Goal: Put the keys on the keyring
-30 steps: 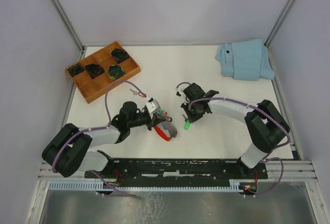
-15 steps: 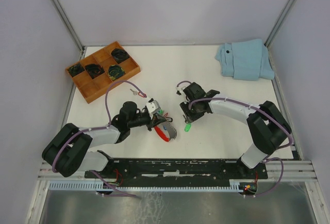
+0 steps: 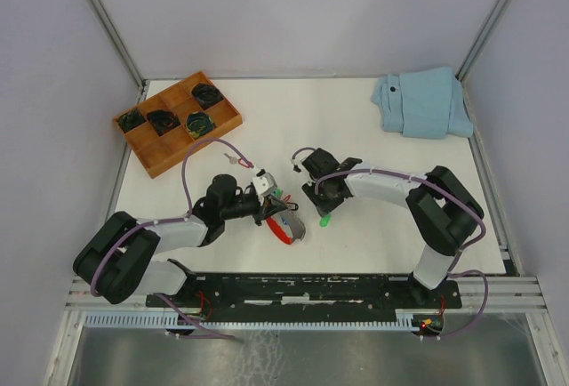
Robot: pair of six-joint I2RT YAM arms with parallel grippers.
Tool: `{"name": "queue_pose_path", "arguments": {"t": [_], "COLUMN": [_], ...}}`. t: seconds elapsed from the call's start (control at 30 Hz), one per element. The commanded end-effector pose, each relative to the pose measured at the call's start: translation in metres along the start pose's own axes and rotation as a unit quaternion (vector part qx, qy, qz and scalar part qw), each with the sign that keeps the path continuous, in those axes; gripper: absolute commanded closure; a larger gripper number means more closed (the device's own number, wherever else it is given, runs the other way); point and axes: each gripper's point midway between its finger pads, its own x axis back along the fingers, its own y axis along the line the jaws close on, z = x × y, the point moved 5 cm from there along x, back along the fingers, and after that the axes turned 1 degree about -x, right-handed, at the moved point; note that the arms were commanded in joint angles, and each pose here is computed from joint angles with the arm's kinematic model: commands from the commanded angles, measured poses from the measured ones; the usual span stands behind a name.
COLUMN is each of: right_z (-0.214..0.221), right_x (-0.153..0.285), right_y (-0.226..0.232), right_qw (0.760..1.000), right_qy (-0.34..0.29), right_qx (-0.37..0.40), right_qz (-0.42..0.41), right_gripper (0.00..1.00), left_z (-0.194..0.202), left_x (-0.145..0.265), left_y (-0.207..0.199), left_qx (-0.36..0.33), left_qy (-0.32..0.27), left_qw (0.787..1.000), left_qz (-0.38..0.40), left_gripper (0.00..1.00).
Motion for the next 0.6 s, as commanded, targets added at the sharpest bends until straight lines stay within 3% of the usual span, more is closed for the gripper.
{"name": "queue_pose_path", "arguments": {"t": [0.0, 0.3, 0.57], "right_z": [-0.016, -0.012, -0.012], "right_x": [0.002, 0.012, 0.022], "right_y": [-0.001, -0.005, -0.01], "right_qw": [1.0, 0.999, 0.999], "right_qy": [-0.019, -0.021, -0.03], "right_qx": [0.006, 0.006, 0.005], "right_qz": [0.014, 0.03, 0.04], "right_gripper": [0.64, 0.76, 0.79], "left_z": [-0.023, -0.023, -0.024], "left_x": [-0.006, -0.007, -0.007], "left_y": [0.003, 0.003, 0.003], "left_qx": [-0.035, -0.035, -0.034], "left_qy": [-0.036, -0.036, -0.036], "left_qw": [0.999, 0.999, 0.999], "left_qz": [0.012, 0.014, 0.015], "left_gripper": [0.97, 0.97, 0.97]}}
